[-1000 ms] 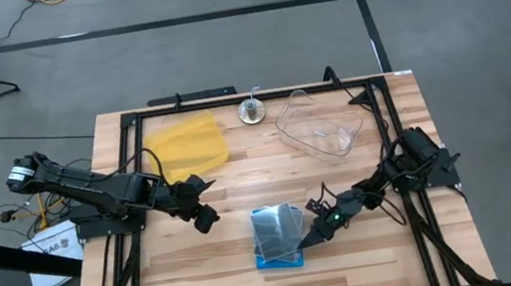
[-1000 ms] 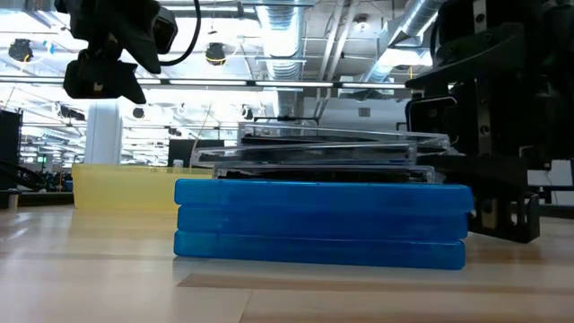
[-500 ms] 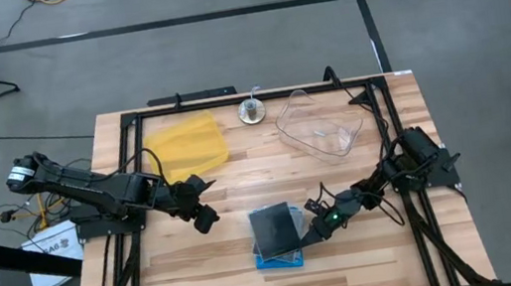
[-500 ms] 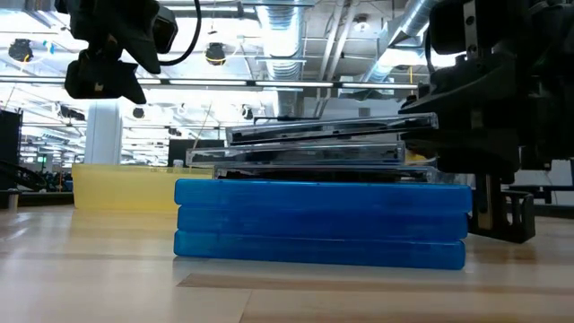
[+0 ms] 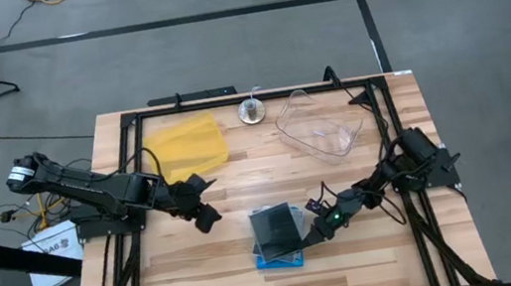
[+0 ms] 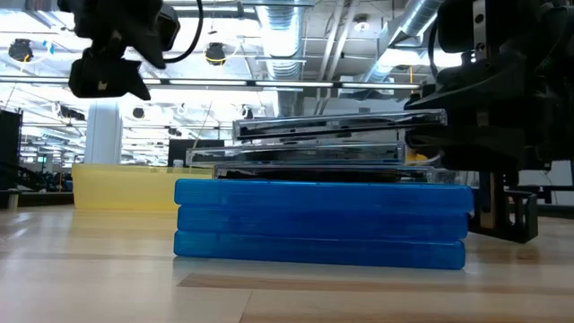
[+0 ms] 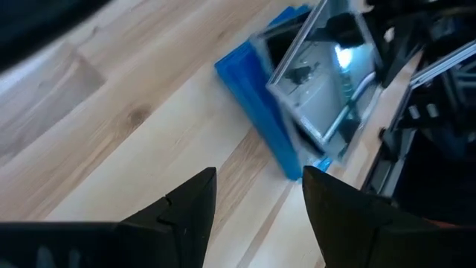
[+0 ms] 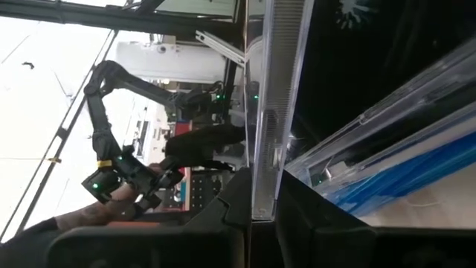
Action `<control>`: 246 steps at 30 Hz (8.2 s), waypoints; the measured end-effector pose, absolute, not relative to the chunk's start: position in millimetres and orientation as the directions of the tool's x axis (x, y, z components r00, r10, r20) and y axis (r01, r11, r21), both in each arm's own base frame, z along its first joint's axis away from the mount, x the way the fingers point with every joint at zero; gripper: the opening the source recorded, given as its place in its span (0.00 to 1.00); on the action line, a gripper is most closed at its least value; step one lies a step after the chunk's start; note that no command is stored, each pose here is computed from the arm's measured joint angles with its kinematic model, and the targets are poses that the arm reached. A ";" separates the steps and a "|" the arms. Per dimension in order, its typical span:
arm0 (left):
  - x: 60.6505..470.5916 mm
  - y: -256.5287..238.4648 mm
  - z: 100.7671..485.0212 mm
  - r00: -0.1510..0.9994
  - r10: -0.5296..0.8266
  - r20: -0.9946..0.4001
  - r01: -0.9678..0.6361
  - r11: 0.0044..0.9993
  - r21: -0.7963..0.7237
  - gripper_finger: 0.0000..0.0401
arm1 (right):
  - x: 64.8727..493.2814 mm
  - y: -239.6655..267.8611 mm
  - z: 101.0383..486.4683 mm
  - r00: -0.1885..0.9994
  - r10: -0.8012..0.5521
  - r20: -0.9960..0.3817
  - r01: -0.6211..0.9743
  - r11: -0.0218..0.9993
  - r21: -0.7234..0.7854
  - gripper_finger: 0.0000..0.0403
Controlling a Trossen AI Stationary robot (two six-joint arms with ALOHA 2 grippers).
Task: Pick & place jewel cases by type
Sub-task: Put the black CD case into the transparent bin
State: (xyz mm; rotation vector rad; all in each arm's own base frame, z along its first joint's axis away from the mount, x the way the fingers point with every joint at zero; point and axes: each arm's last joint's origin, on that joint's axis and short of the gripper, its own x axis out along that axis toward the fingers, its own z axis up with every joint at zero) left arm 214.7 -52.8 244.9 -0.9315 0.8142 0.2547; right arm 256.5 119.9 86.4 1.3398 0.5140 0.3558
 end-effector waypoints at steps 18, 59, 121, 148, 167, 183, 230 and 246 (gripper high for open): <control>212.9 -43.4 260.9 0.781 -0.049 -0.623 -0.492 0.567 -0.660 0.48 | 265.5 83.3 154.4 0.909 0.416 0.037 -0.167 0.280 0.946 0.07; 211.3 -39.4 260.5 0.776 0.006 -0.631 -0.524 0.564 -0.638 0.48 | 261.2 -14.9 410.8 0.986 -0.129 -0.105 0.095 0.956 -0.277 0.07; 211.5 -37.4 260.6 0.779 0.074 -0.623 -0.550 0.559 -0.621 0.48 | 256.2 -37.7 417.6 0.970 -0.111 -0.218 0.190 0.904 0.384 0.07; 211.4 -33.5 260.5 0.773 0.145 -0.618 -0.548 0.642 -0.536 0.48 | 236.8 -36.4 439.5 0.817 -0.067 -0.572 0.406 0.772 0.489 0.07; 212.3 -19.7 258.9 0.754 0.137 -0.642 -0.539 0.688 -0.486 0.48 | 294.3 -52.4 401.3 0.250 -0.256 -0.934 0.558 0.826 -0.077 0.07; 210.6 -19.8 257.0 0.738 0.128 -0.663 -0.527 0.724 -0.446 0.48 | 254.9 -52.4 370.2 0.092 -0.289 -0.953 0.626 0.761 -0.170 0.07; 210.6 -19.0 257.1 0.736 0.158 -0.658 -0.536 0.729 -0.425 0.48 | 268.3 -108.3 228.7 -0.407 -0.214 -0.888 0.432 0.811 -0.394 0.14; 210.6 -18.9 257.1 0.736 0.158 -0.658 -0.530 0.739 -0.415 0.48 | 279.1 -102.7 224.5 -0.234 0.053 -0.971 0.552 0.829 -0.088 0.14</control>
